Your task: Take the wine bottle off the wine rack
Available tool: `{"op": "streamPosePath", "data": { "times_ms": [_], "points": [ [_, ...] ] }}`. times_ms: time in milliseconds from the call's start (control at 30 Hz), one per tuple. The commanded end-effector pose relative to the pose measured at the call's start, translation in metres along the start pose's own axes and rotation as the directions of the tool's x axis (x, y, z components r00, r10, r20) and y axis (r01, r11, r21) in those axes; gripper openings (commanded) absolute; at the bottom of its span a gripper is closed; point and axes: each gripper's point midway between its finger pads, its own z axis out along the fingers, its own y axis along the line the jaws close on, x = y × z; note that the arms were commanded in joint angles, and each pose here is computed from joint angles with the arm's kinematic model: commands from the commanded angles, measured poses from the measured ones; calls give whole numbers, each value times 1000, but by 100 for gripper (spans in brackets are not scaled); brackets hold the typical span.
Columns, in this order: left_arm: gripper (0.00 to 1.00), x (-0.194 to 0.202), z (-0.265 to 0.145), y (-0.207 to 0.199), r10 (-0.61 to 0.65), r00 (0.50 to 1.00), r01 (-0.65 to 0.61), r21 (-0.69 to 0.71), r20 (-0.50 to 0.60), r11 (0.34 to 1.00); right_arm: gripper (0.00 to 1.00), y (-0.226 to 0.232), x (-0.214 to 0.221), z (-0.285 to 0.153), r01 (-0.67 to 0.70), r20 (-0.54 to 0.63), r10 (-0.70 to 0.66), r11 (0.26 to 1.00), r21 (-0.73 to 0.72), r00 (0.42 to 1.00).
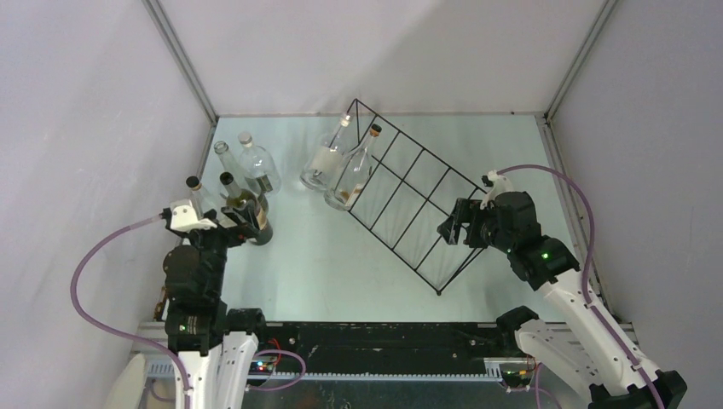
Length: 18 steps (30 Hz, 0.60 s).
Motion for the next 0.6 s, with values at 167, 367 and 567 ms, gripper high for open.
{"op": "streamPosePath", "data": {
  "times_ms": [167, 367, 567],
  "points": [
    [100, 49, -4, 1, -21, 990, 25, 23, -141, 999, 85, 13, -22, 4, -15, 58, 18, 999, -42, 998],
    [100, 51, -7, 14, 13, 990, -19, -41, -137, 999, 84, 33, -35, 11, -30, 83, 41, 991, -132, 996],
    [100, 55, -7, 16, 22, 985, -31, -52, -170, 998, 83, 66, -60, 21, -31, 132, 58, 979, -202, 990]
  ]
}}
